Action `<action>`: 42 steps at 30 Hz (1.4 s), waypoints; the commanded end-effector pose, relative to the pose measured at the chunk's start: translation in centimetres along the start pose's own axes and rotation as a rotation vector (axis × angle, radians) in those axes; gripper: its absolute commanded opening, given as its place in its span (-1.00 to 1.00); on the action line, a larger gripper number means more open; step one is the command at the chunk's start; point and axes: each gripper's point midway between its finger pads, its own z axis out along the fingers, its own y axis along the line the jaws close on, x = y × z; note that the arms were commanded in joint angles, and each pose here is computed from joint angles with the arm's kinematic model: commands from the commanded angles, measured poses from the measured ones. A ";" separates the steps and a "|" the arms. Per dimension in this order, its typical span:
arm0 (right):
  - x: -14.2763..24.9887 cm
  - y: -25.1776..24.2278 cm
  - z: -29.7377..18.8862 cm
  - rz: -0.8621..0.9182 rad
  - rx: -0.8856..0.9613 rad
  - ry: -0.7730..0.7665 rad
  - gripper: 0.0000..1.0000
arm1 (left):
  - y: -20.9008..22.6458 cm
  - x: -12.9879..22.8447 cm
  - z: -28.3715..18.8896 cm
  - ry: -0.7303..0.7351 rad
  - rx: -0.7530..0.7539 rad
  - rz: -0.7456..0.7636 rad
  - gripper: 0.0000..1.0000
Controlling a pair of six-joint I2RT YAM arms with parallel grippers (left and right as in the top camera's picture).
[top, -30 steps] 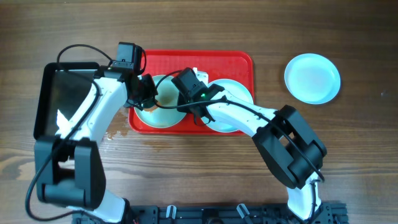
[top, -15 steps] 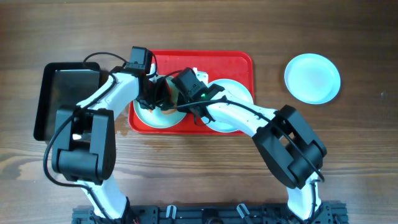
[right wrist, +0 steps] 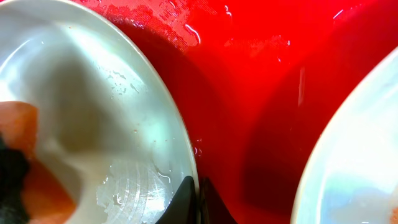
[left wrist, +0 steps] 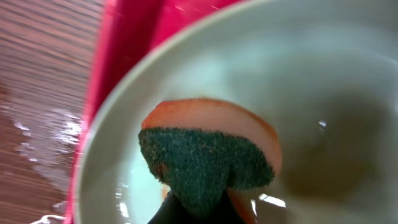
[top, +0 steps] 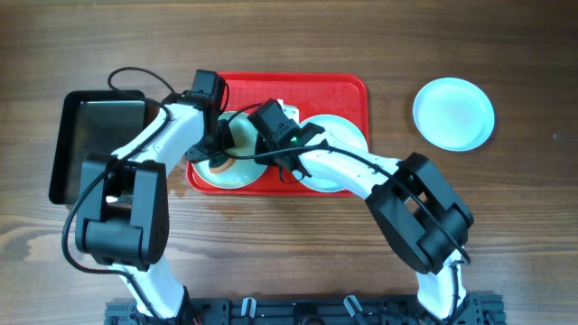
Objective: Clean dirty plates on tray and stack at the side
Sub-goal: 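Hold the plate with the right gripper and scrub it with the sponge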
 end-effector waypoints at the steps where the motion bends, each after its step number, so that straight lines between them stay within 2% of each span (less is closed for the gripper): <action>1: 0.3 -1.6 1.1 -0.012 0.057 0.004 -0.91 | 4.8 0.6 2.0 -0.002 -0.237 0.017 -0.92; 7: 0.3 -1.6 1.1 -0.016 0.057 0.004 -0.91 | 4.1 -0.4 -1.4 -0.050 -0.180 0.004 -0.92; 11: 0.2 -1.6 1.1 -0.015 0.056 0.004 -0.92 | 0.1 -1.3 -5.4 -0.108 0.088 -0.017 -0.92; 12: 0.2 -1.6 1.1 -0.015 0.056 0.004 -0.91 | -2.0 -1.4 -6.6 -0.108 0.217 -0.012 -0.92; 16: 0.2 -1.6 1.1 -0.015 0.056 0.004 -0.91 | -5.7 -1.2 -7.0 -0.069 0.414 0.012 -0.92; 22: 0.3 -1.5 1.1 -0.014 0.049 0.007 -0.91 | -7.5 -0.2 -2.7 0.002 0.386 0.038 -0.92; 28: 0.3 -1.5 1.1 -0.015 0.050 0.008 -0.91 | -8.0 0.7 1.3 0.064 0.343 0.002 -0.92; 30: 0.3 -1.5 1.1 -0.015 0.050 0.007 -0.91 | -6.4 0.7 2.1 0.051 0.250 0.003 -0.92; 35: 0.3 -1.5 1.1 -0.015 0.050 0.008 -0.92 | 0.9 0.9 2.5 0.014 -0.121 0.002 -0.92; 37: 0.3 -1.5 1.1 -0.015 0.050 0.008 -0.91 | 3.2 1.2 2.2 0.024 -0.221 0.005 -0.92; 42: 0.3 -1.5 1.1 -0.015 0.050 0.008 -0.91 | 5.2 1.9 1.9 0.062 -0.286 -0.002 -0.92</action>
